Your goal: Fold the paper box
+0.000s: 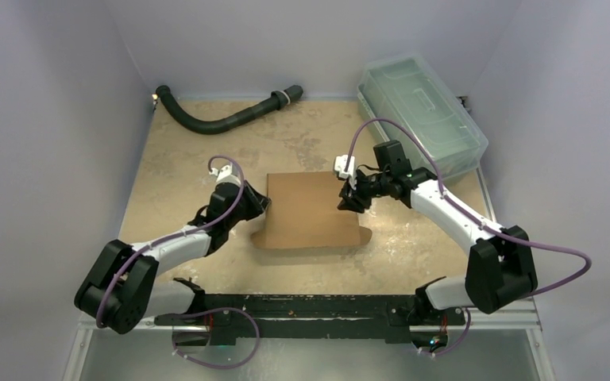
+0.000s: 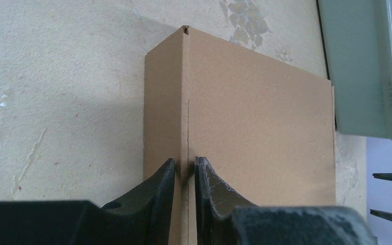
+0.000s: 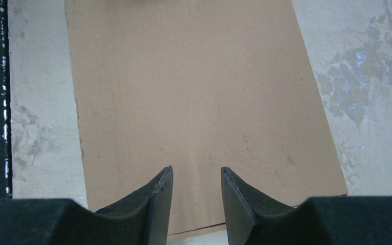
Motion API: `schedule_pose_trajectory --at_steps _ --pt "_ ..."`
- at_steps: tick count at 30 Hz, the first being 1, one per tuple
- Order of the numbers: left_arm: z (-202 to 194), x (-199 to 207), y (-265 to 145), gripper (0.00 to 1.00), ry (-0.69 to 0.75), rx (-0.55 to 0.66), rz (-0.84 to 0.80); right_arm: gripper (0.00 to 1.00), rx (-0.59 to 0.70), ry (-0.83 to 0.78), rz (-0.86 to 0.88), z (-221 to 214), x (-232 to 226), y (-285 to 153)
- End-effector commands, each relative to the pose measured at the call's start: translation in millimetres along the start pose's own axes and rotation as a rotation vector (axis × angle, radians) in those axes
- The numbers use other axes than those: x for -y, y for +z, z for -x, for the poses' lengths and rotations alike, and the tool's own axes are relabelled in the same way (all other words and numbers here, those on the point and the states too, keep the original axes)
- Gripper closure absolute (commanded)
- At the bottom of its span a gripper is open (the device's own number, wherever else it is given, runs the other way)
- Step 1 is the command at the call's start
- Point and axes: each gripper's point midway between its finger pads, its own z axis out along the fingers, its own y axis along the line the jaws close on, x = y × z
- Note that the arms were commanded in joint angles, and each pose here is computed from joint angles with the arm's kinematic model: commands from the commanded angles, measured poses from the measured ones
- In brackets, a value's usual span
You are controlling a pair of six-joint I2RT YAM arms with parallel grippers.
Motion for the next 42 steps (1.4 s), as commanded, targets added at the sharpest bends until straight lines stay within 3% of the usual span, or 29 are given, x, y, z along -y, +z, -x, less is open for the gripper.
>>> schedule_pose_trajectory --at_steps 1,4,8,10,12,14,19,23,24,25,26,28,32,35,42 --pt "25.5 30.9 -1.7 0.79 0.015 0.044 -0.089 0.56 0.053 -0.064 0.054 12.7 -12.2 -5.7" --pt "40.1 37.0 -15.6 0.72 0.08 0.073 -0.093 0.49 0.059 -0.126 0.086 11.4 -21.1 -8.8" --pt "45.1 42.7 -42.1 0.52 0.137 0.084 -0.122 0.43 0.015 -0.116 0.017 6.6 -7.9 -11.2" --pt "36.1 42.0 -53.0 0.48 0.139 0.059 -0.149 0.47 0.006 -0.039 -0.072 7.0 9.3 -11.0" --pt "25.8 32.3 -59.8 0.46 0.129 0.04 -0.139 0.59 0.015 0.084 -0.229 7.9 38.7 -14.5" --pt "18.9 21.4 -63.7 0.43 0.114 0.043 -0.121 0.65 0.054 0.19 -0.379 11.3 67.4 -21.4" --pt "11.7 36.3 -72.5 0.38 0.12 0.069 -0.269 0.66 0.055 0.324 -0.529 -4.1 89.2 -30.3" --pt "19.2 32.1 -64.8 0.3 0.16 0.094 -0.229 0.63 0.089 0.491 -0.481 -14.6 88.9 -30.5" --pt "18.5 31.6 -61.6 0.3 0.173 0.085 -0.224 0.45 0.107 0.517 -0.429 -11.9 81.5 -29.4" --pt "17.4 34.3 -59.5 0.29 0.182 0.074 -0.234 0.07 0.134 0.531 -0.383 -7.3 72.1 -28.4" --pt "15.1 37.3 -57.7 0.29 0.19 0.062 -0.253 0.02 0.165 0.535 -0.353 -3.2 64.1 -27.5" --pt "13.2 44.4 -56.8 0.29 0.199 0.055 -0.295 0.01 0.23 0.502 -0.329 6.6 54.1 -30.6" --pt "6.9 45.9 -56.2 0.28 0.187 0.043 -0.327 0.01 0.241 0.424 -0.321 4.0 43.1 -34.0" --pt "1.0 42.3 -57.2 0.17 0.117 0.041 -0.335 0.02 0.264 0.423 -0.284 4.8 36.9 -30.5" --pt "-1.8 29.3 -53.1 0.14 0.071 0.048 -0.281 0.2 0.261 0.56 -0.307 -15.8 38.2 -20.2"
